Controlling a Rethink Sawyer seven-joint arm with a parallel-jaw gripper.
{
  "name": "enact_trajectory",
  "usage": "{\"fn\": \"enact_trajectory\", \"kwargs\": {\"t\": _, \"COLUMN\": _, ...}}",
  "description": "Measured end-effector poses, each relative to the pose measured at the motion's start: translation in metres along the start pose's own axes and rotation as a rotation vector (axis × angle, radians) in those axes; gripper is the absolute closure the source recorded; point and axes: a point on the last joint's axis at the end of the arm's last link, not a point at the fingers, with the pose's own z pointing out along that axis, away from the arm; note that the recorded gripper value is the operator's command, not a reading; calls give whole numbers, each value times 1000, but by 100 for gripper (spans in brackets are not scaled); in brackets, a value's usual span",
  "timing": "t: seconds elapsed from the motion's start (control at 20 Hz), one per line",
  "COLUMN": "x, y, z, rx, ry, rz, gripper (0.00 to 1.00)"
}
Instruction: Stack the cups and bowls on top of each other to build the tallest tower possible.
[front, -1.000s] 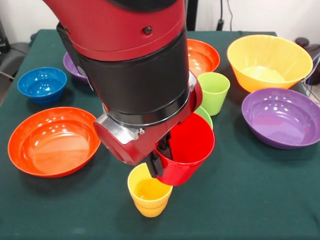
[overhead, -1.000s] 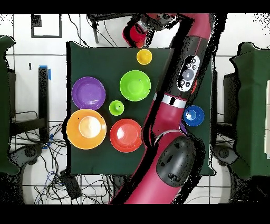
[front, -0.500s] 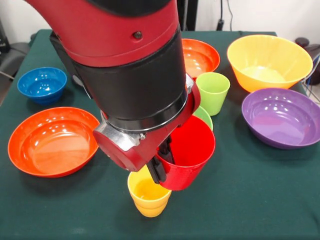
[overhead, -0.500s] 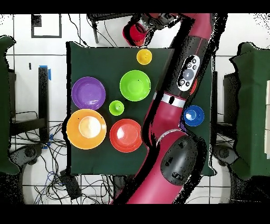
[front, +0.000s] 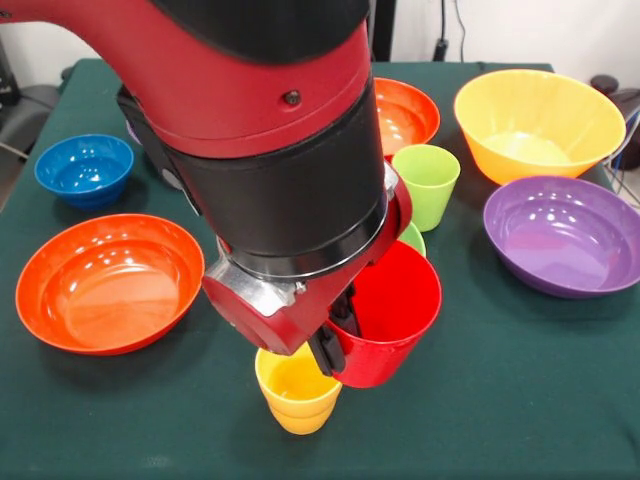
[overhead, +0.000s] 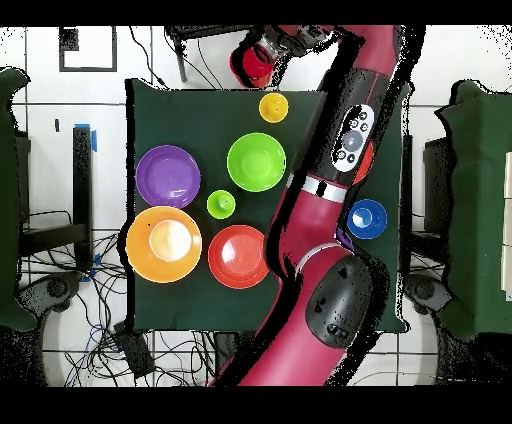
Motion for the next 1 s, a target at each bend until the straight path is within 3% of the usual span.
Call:
{"fn": "enact_trajectory", "kwargs": {"t": 0.3, "x": -2, "y": 0, "z": -5, "rx": -3, "ry": -19, "rz": 1, "gripper": 100}}
{"fn": "enact_trajectory", "kwargs": {"t": 0.7, "x": 3, "y": -7, "z": -9, "rx": 7, "ry": -11, "rz": 9, "gripper": 100}}
{"fn": "enact_trajectory", "kwargs": {"t": 1.0, "x": 6, "y": -12, "z": -12, "rx": 11, "ry": -2, "rz": -22, "gripper": 100}}
